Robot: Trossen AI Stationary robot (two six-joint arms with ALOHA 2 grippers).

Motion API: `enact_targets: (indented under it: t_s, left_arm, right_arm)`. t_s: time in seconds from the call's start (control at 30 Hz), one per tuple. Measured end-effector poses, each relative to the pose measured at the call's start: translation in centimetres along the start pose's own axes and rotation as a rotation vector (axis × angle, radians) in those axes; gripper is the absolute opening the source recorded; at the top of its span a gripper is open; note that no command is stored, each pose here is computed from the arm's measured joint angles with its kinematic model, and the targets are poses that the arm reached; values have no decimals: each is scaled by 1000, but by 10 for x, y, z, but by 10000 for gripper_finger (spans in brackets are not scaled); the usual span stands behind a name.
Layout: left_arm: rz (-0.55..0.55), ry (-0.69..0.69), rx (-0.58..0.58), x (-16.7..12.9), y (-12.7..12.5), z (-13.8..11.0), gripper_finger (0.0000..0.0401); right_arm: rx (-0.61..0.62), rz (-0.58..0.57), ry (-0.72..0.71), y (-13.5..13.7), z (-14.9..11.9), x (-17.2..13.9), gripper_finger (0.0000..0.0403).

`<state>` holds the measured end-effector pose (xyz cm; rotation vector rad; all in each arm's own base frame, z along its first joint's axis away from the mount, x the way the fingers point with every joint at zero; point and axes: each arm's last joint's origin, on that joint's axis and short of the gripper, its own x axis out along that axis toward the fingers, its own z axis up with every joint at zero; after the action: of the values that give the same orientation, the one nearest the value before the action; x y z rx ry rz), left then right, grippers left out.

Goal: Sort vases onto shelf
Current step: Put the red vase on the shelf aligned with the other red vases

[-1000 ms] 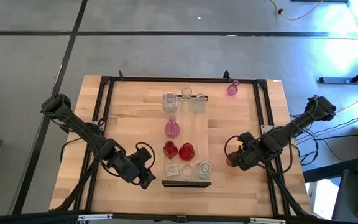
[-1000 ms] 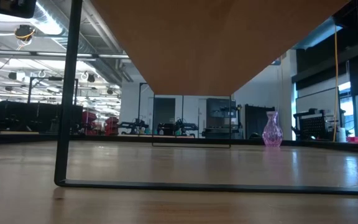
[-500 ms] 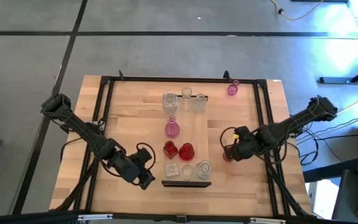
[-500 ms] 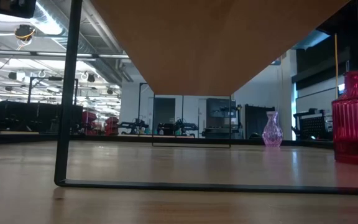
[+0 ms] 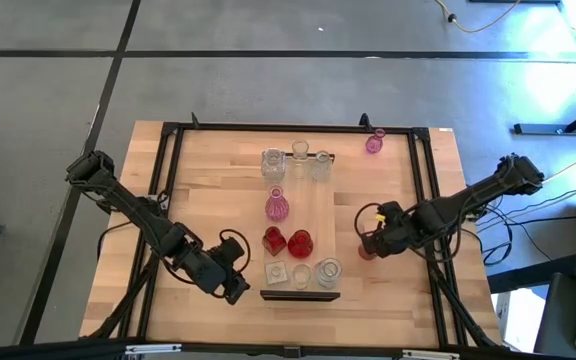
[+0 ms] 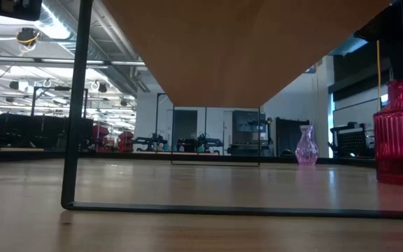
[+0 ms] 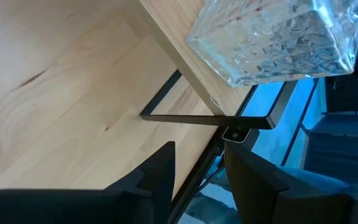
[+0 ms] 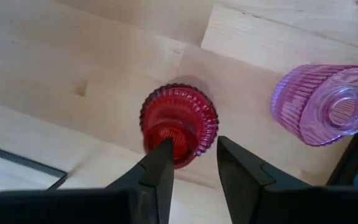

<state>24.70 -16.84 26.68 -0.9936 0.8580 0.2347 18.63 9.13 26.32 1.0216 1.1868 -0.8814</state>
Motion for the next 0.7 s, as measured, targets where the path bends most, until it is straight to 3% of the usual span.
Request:
enact_targets:
  t_s: [0.23,0.47,0.7]
  left_arm:
    - [3,0,1,0,0,0,132]
    - [3,0,-1,0,0,0,132]
    - [2,0,-7,0,0,0,132]
  right_arm:
    - [1,-7,33,-3,-2,13,102]
    - [-20,32,39,0,-2,13,11]
    - [-44,81,80,-1,-2,-1,7]
